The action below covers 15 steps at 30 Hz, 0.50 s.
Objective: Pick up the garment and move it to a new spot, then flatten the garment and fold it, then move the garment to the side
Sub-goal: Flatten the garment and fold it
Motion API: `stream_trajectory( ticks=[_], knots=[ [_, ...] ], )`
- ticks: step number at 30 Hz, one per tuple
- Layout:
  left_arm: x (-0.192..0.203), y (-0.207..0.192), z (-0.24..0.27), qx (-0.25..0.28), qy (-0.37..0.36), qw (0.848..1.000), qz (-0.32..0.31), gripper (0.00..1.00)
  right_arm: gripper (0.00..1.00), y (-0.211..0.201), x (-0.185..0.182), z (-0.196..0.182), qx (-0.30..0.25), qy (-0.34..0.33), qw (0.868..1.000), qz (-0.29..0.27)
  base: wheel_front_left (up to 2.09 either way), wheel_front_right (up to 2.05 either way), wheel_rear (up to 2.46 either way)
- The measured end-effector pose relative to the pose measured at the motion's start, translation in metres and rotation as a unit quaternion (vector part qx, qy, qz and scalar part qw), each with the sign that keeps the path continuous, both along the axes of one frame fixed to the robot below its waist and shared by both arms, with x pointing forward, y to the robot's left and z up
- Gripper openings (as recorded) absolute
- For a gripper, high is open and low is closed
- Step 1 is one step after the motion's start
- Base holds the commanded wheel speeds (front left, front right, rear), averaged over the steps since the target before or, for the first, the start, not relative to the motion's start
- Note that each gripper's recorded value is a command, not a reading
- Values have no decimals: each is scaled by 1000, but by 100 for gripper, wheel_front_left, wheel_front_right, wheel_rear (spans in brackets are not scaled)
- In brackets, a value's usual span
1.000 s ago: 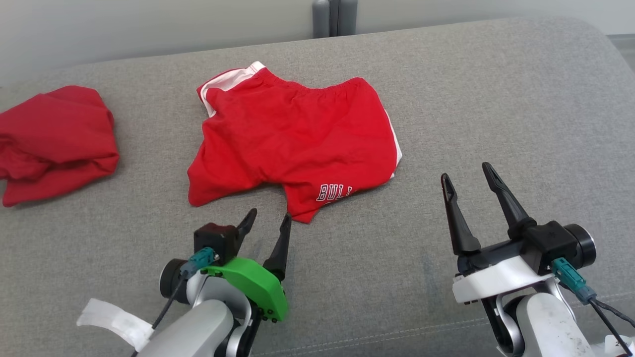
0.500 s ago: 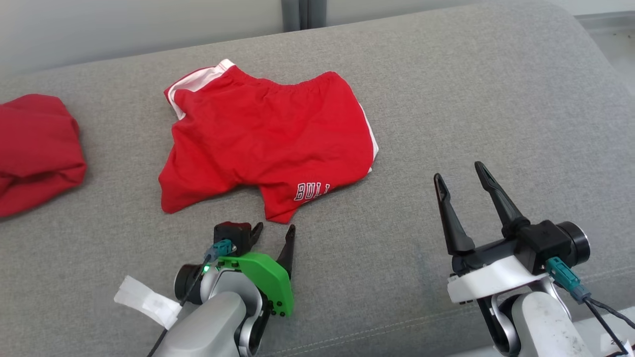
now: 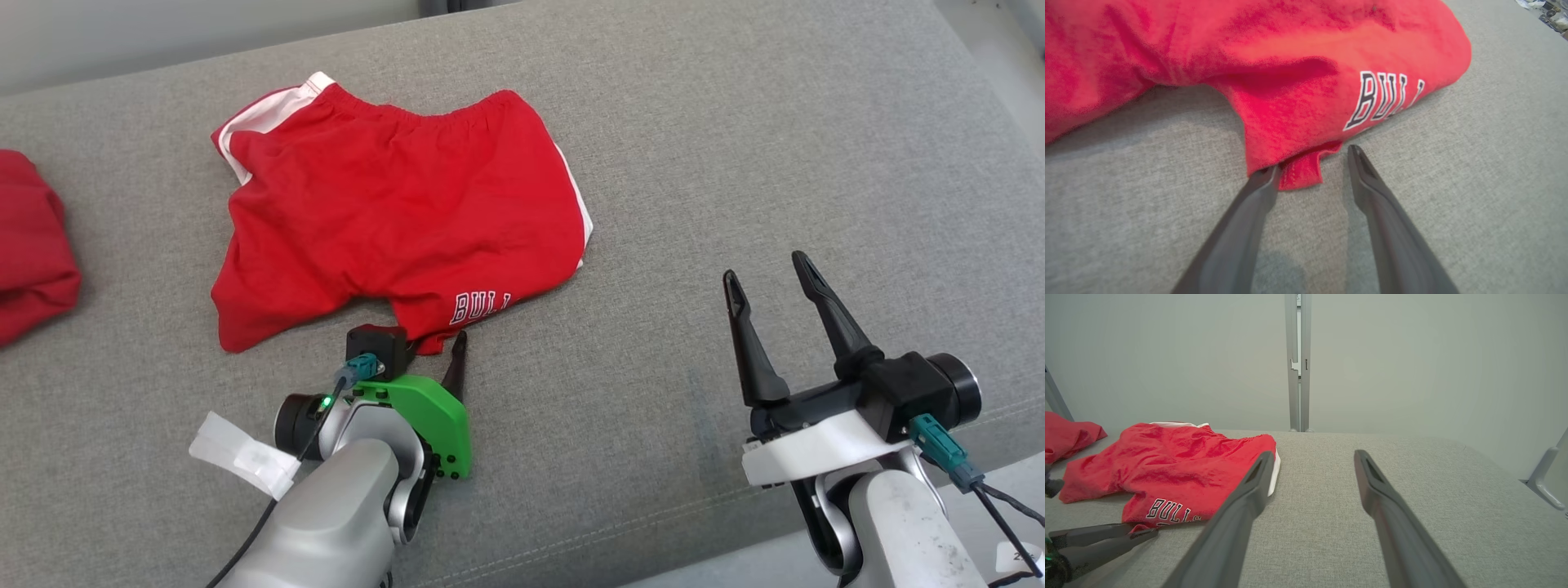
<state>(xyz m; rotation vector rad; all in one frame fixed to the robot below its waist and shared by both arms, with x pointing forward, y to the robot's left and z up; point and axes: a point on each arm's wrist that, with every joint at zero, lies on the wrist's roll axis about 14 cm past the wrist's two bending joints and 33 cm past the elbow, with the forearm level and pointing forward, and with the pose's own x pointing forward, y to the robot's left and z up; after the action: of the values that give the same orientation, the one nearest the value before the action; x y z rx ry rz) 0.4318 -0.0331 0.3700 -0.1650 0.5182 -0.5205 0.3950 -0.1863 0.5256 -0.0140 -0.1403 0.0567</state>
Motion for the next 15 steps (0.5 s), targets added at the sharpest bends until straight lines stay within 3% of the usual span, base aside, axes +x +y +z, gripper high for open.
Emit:
stream_trajectory(
  ticks=[1,2,8,15],
  knots=[
    [1,1,-2,6,0,1000,0,8,100,-1,0,0,0,0,1000,-1,0,0,0],
    [2,2,-3,11,-1,1000,-2,0,100,-1,1,0,0,1,1000,-2,0,0,0],
    [9,2,3,19,-22,999,-14,0,100,-3,3,0,1,0,1000,-5,0,0,0],
    [21,-26,73,-23,-141,988,-54,0,100,5,8,2,7,-5,1000,7,0,0,0]
  ],
)
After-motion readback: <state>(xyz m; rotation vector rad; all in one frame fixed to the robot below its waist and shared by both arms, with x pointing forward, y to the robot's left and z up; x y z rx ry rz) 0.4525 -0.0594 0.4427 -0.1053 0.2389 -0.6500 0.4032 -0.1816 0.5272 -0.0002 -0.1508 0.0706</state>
